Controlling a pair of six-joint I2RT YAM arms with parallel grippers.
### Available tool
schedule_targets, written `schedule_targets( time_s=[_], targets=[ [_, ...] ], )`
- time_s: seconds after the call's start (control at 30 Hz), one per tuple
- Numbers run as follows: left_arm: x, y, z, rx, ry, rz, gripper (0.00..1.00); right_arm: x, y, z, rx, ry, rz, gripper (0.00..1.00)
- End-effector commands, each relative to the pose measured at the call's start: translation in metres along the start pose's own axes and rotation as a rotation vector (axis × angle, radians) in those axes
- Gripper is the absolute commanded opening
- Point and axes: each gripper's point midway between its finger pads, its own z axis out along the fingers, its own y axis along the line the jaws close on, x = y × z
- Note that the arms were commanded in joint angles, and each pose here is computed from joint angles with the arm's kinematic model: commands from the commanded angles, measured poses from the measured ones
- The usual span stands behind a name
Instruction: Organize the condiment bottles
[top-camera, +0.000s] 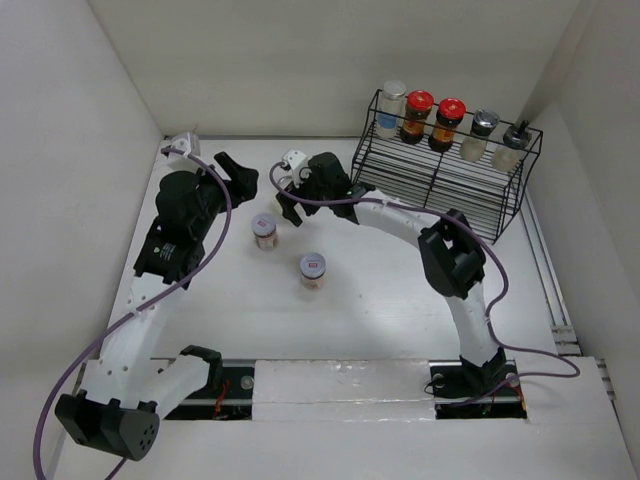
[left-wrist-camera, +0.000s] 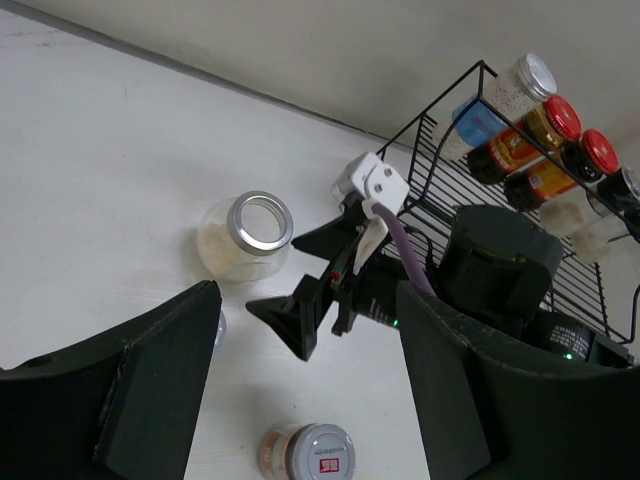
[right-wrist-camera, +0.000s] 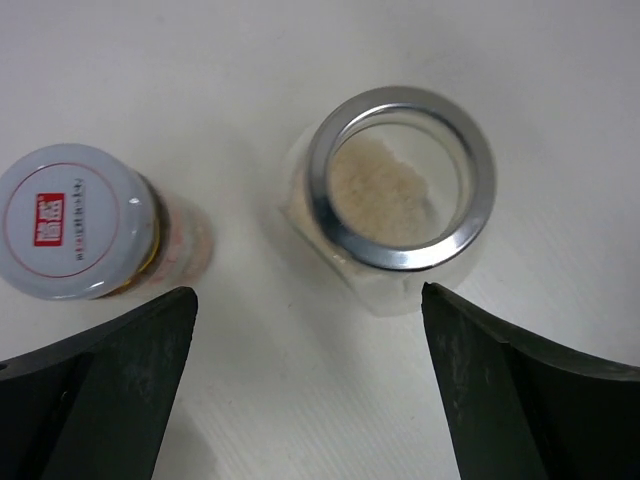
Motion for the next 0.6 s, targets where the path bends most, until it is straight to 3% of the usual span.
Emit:
schedule_targets(
  time_s=[0.0, 0.33, 0.5, 0.57],
  targets=[
    [-0.01, -0.011, 0.0, 0.044, -0.02, -0.002, 0.67, -0.038, -0.024, -0.002, 0.081, -0.085, -0.009, 1.0],
    [-0.009, -0.015, 0.0, 0.07, -0.015, 0.008, 0.67, -0.034, -0.034, 0.027, 0.079, -0.089, 0.005, 0.95],
    [-0.008, -0.017, 0.0, 0.079, -0.009, 0.008, 0.67, -0.045, -0.032, 0.035, 0.062, -0.159, 0.009, 0.95],
    [-0.009, -0.02, -0.001, 0.094, -0.011, 0.008, 0.67, -0.041, -0.029, 0.04, 0.04, -0.163, 0.018, 0.89]
  ],
)
